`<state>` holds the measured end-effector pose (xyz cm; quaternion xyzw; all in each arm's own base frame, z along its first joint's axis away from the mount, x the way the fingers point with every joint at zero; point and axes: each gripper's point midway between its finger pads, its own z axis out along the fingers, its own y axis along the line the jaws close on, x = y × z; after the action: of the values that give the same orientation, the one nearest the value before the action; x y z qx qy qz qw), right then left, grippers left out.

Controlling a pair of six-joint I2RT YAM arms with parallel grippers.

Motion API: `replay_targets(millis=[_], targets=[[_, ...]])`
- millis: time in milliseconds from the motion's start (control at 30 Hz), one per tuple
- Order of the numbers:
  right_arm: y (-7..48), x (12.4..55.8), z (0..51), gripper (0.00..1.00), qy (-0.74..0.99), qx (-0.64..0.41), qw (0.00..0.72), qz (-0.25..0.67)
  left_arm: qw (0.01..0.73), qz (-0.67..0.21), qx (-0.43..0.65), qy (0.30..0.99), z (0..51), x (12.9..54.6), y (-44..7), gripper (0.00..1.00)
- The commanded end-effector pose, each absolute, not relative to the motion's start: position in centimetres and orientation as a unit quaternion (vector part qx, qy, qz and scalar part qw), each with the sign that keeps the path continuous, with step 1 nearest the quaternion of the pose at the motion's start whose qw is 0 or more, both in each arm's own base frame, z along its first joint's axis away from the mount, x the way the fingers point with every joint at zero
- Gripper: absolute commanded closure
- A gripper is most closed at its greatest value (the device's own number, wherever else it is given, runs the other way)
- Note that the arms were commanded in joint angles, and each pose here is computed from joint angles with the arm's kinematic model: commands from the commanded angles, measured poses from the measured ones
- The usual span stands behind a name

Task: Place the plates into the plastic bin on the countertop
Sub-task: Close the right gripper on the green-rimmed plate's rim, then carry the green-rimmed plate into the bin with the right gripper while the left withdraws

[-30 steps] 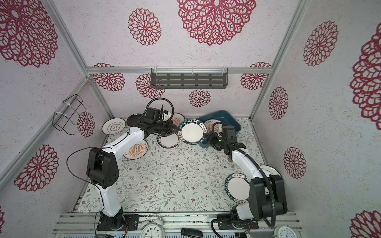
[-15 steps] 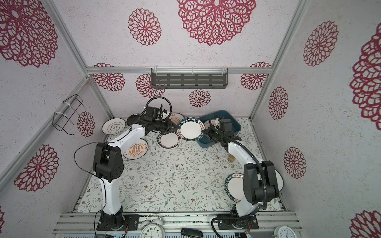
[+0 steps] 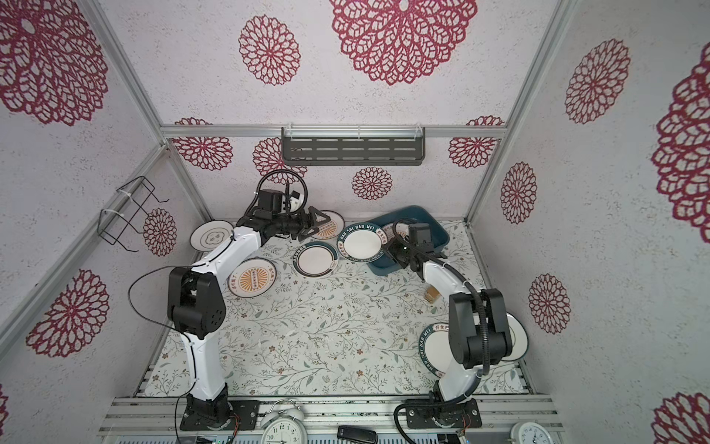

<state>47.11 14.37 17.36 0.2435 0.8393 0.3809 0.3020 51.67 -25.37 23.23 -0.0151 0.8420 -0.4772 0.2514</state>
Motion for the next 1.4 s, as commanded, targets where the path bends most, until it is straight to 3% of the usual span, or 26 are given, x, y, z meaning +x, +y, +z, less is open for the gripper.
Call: replay_targets(millis=[0, 400, 633, 767, 1367], targets=[[10.8, 49.3, 20.6, 1.00, 0.811, 0.277, 0.357, 0.372, 0.288, -0.449, -0.008, 0.846, 24.8, 51.4, -23.5, 0.09], [2.6, 52.1, 18.6, 1.00, 0.807, 0.358, 0.395, 0.255, 0.315, -0.416, -0.025, 0.853, 23.5, 52.6, -21.5, 0.04], [2.2, 54.6, 16.7, 1.00, 0.808, 0.371, 0.384, 0.247, 0.331, -0.395, -0.047, 0.856, 21.9, 53.2, -20.0, 0.01], [2.3, 55.6, 15.2, 1.00, 0.812, 0.375, 0.372, 0.247, 0.358, -0.385, -0.050, 0.849, 23.5, 53.0, -18.9, 0.00], [2.2, 57.5, 11.4, 0.96, 0.823, 0.393, 0.341, 0.228, 0.349, -0.380, -0.072, 0.853, 22.3, 53.9, -17.1, 0.00]])
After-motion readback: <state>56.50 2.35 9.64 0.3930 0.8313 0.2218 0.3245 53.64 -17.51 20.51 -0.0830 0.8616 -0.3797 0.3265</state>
